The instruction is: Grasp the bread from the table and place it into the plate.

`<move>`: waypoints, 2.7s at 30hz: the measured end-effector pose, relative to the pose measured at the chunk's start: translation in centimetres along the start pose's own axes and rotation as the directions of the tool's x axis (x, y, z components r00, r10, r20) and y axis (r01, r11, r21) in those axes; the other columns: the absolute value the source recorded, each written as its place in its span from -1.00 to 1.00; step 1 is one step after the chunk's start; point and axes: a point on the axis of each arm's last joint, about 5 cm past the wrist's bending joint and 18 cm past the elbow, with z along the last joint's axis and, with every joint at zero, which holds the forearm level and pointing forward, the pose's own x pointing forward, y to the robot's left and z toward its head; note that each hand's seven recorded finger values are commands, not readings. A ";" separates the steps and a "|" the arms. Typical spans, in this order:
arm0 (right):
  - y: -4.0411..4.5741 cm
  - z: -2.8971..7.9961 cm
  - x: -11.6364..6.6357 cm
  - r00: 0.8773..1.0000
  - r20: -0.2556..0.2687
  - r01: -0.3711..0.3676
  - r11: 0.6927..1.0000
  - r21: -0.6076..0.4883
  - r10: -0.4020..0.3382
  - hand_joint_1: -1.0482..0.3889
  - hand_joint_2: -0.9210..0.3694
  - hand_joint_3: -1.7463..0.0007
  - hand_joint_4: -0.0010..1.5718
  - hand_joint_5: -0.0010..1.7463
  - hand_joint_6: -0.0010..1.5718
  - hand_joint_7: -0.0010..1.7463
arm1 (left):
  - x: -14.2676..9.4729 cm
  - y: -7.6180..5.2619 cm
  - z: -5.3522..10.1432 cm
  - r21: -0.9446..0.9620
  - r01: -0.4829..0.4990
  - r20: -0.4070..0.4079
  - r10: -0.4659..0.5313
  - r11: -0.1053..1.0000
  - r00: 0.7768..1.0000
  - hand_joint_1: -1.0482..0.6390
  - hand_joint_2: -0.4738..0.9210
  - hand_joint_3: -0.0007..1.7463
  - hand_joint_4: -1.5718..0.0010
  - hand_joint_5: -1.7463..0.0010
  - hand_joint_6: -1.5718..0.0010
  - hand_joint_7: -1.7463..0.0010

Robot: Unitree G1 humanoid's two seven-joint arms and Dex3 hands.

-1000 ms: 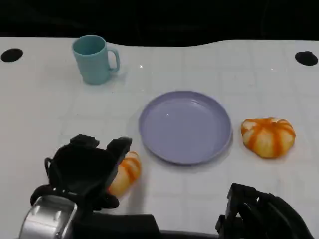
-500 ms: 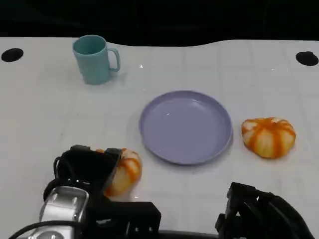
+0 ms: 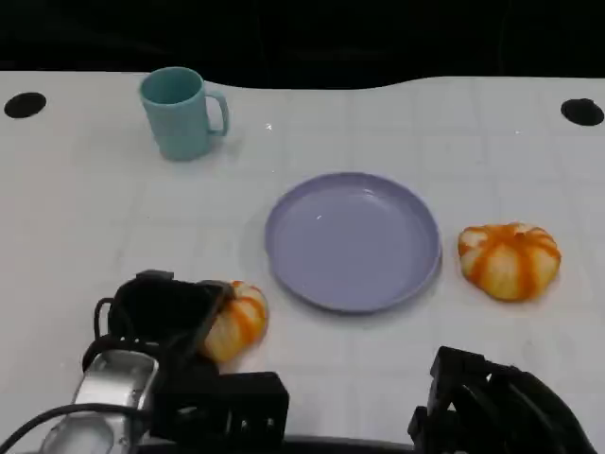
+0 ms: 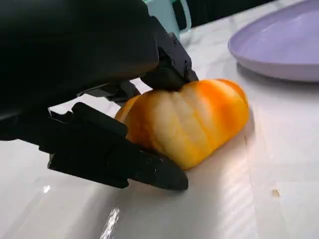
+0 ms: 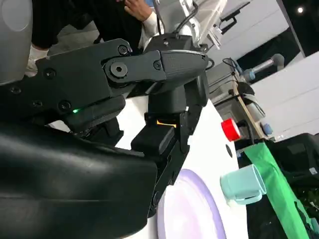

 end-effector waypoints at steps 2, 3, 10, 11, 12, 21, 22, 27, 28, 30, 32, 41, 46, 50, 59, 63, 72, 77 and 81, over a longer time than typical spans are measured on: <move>0.00 0.0 0.0 1.000 0.000 0.000 1.000 0.000 0.000 -0.54 -1.00 0.72 0.10 0.85 -0.03 0.61 | 0.1 -0.3 -0.4 -0.009 -0.030 0.018 0.030 1.000 0.999 -0.14 1.00 -0.77 -0.09 -0.54 -0.49 0.88; 0.00 0.0 0.0 1.000 0.000 0.000 1.000 0.000 0.000 -0.54 -1.00 0.72 0.10 0.85 -0.03 0.61 | 0.1 -0.4 -0.5 -0.007 -0.047 0.028 0.047 0.999 0.999 -0.13 1.00 -0.75 -0.07 -0.68 -0.53 0.87; 0.00 0.0 0.0 1.000 0.000 0.000 1.000 0.001 0.000 -0.53 -1.00 0.72 0.10 0.85 -0.03 0.62 | -0.1 -2.1 -1.4 0.006 -0.200 0.085 0.198 0.980 0.976 -0.07 1.00 -0.60 0.02 -1.00 0.00 -0.36; 0.00 0.0 0.0 1.000 0.000 0.000 1.000 0.001 0.000 -0.53 -1.00 0.72 0.10 0.85 -0.03 0.63 | -0.2 -2.3 -1.4 0.003 -0.215 0.092 0.214 0.977 0.972 -0.07 1.00 -0.61 0.03 -1.00 0.06 -0.49; 0.00 0.0 0.0 1.000 0.000 0.001 1.000 0.001 -0.001 -0.53 -1.00 0.72 0.10 0.85 -0.03 0.62 | -0.2 -2.4 -1.5 0.000 -0.229 0.098 0.228 0.973 0.969 -0.07 1.00 -0.61 0.04 -1.00 0.09 -0.57; -0.01 0.0 0.0 1.000 0.000 0.000 1.000 0.001 0.000 -0.54 -1.00 0.71 0.09 0.85 -0.04 0.63 | -0.6 -1.8 -1.6 -0.072 -0.335 0.116 0.342 0.939 0.933 0.01 0.96 -0.61 0.05 -1.00 0.27 -1.00; -0.01 0.0 0.0 1.000 0.000 0.000 1.000 0.001 0.000 -0.54 -1.00 0.71 0.09 0.85 -0.04 0.63 | -0.6 -1.6 -1.5 -0.076 -0.349 0.113 0.355 0.934 0.928 0.01 0.96 -0.61 0.05 -1.00 0.27 -1.00; -0.01 -0.1 -0.2 1.000 -0.004 0.003 1.000 0.005 -0.003 -0.53 -1.00 0.73 0.09 0.85 -0.04 0.61 | -1.1 -0.2 -1.2 -0.122 -0.402 0.108 0.415 0.908 0.903 0.03 0.88 -0.61 0.00 -1.00 0.25 -1.00; 0.00 -0.2 -0.2 1.000 -0.005 0.004 1.000 0.007 -0.004 -0.53 -1.00 0.73 0.09 0.85 -0.04 0.61 | -1.2 0.0 -1.1 -0.125 -0.407 0.110 0.420 0.905 0.901 0.02 0.86 -0.61 -0.01 -1.00 0.24 -1.00; 0.01 -0.2 -0.3 1.000 -0.005 0.004 1.000 0.007 -0.004 -0.53 -1.00 0.72 0.09 0.85 -0.04 0.60 | -1.3 0.6 -1.0 -0.127 -0.418 0.119 0.432 0.899 0.894 0.02 0.84 -0.62 -0.02 -1.00 0.23 -1.00; 0.05 -0.1 -0.3 1.000 -0.003 0.004 1.000 0.006 -0.004 -0.54 -1.00 0.71 0.10 0.85 -0.03 0.61 | -1.4 1.2 -1.0 -0.127 -0.433 0.125 0.448 0.892 0.885 0.04 0.80 -0.61 -0.05 -1.00 0.20 -1.00; 0.19 -0.1 -0.1 1.000 -0.001 0.001 1.000 0.007 -0.001 -0.53 -1.00 0.72 0.09 0.85 -0.03 0.62 | -1.4 3.2 -0.9 -0.131 -0.452 0.142 0.468 0.883 0.873 0.06 0.28 0.20 -0.11 -1.00 0.10 -0.95; 0.23 -0.2 -0.1 1.000 -0.006 0.002 1.000 0.016 -0.001 -0.54 -1.00 0.73 0.10 0.84 -0.03 0.63 | -0.4 4.7 -0.2 -0.130 -0.473 0.179 0.489 0.872 0.853 0.09 0.29 0.08 -0.10 -1.00 0.13 -1.00; 0.27 -0.3 -0.2 1.000 -0.009 0.004 1.000 0.020 -0.003 -0.53 -1.00 0.72 0.09 0.83 -0.04 0.62 | 0.2 4.9 0.7 -0.155 -0.463 0.207 0.487 0.873 0.849 0.08 0.32 0.08 -0.10 -1.00 0.12 -1.00; 0.17 -0.4 -0.5 1.000 -0.018 0.004 1.000 0.022 -0.004 -0.52 -1.00 0.72 0.10 0.82 -0.03 0.58 | 2.2 4.9 2.7 -0.225 -0.397 0.236 0.445 0.890 0.864 0.10 0.31 0.09 -0.12 -1.00 0.13 -1.00; 0.12 -0.4 -0.6 1.000 -0.020 0.000 1.000 0.023 0.000 -0.51 -1.00 0.73 0.10 0.82 -0.03 0.58 | 3.3 4.8 3.5 -0.228 -0.365 0.251 0.417 0.903 0.873 0.06 0.34 0.10 -0.14 -1.00 0.13 -1.00; 0.02 -0.4 -0.5 1.000 -0.023 -0.012 1.000 0.028 0.013 -0.53 -1.00 0.74 0.10 0.81 -0.03 0.58 | 5.6 4.6 4.9 -0.233 -0.299 0.272 0.357 0.925 0.893 0.01 0.50 -0.13 -0.15 -1.00 0.07 -0.84; 0.03 -0.5 -0.5 1.000 -0.023 -0.014 0.999 0.029 0.015 -0.54 -1.00 0.76 0.10 0.80 -0.01 0.56 | 6.4 4.3 5.8 -0.218 -0.275 0.294 0.331 0.937 0.896 -0.01 0.52 -0.23 -0.18 -1.00 -0.10 -0.34; 0.05 -0.5 -0.5 1.000 -0.024 -0.015 0.999 0.030 0.015 -0.54 -1.00 0.75 0.11 0.80 0.00 0.56 | 7.0 4.2 6.5 -0.204 -0.260 0.305 0.314 0.944 0.899 -0.05 0.64 -0.45 -0.15 -1.00 -0.20 -0.02</move>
